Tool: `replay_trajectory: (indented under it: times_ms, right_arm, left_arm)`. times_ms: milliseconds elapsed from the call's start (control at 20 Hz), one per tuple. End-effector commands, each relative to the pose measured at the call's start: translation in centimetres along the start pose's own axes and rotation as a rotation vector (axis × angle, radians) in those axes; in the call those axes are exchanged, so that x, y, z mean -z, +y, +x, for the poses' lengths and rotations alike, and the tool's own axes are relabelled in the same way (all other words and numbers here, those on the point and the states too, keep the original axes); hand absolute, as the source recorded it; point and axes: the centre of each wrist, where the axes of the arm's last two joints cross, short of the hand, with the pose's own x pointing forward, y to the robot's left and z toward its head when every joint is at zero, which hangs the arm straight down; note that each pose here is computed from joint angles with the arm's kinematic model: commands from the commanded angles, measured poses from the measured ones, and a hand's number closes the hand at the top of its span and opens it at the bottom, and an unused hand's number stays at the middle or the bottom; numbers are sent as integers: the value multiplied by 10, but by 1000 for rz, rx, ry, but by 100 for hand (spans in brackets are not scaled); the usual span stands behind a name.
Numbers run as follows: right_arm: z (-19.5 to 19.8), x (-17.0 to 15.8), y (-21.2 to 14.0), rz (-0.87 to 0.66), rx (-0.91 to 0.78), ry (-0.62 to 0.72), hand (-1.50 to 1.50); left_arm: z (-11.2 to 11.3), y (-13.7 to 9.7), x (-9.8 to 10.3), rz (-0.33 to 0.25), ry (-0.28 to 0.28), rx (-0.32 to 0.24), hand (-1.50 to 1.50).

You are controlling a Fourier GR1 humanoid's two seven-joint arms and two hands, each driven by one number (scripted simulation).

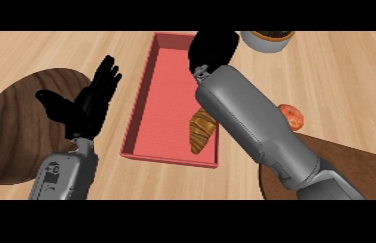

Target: Pick the croissant from the cutting board and place it in the cardboard box

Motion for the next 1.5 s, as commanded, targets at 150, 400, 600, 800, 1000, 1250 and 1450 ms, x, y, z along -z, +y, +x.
replay_trajectory:
  times_ms: [150,400,600,800,1000,1250,1450]
  right_arm:
    - [11,-12,7,-118,180,92,-150]
    - [28,-33,-28,-363,371,-62,-150]
    - [23,-28,-41,-375,578,-31,-150]
    - [14,-30,-58,-370,835,-14,-150]
    - [2,-28,-58,-395,1043,-10,-150]
    - [-9,-35,-41,-429,1169,-19,-150]
    - [-17,-36,-13,-481,1202,-24,-150]
  left_arm:
    - [-8,8,-16,25,10,-10,0]
    - [-6,9,-9,42,13,-6,0]
    - [-6,25,-17,63,10,-2,0]
    - [-10,18,-17,73,10,-20,0]
    - [-8,30,-20,76,11,-3,0]
    - [-8,26,-23,107,24,-14,0]
    - [-6,34,-20,114,25,-11,0]
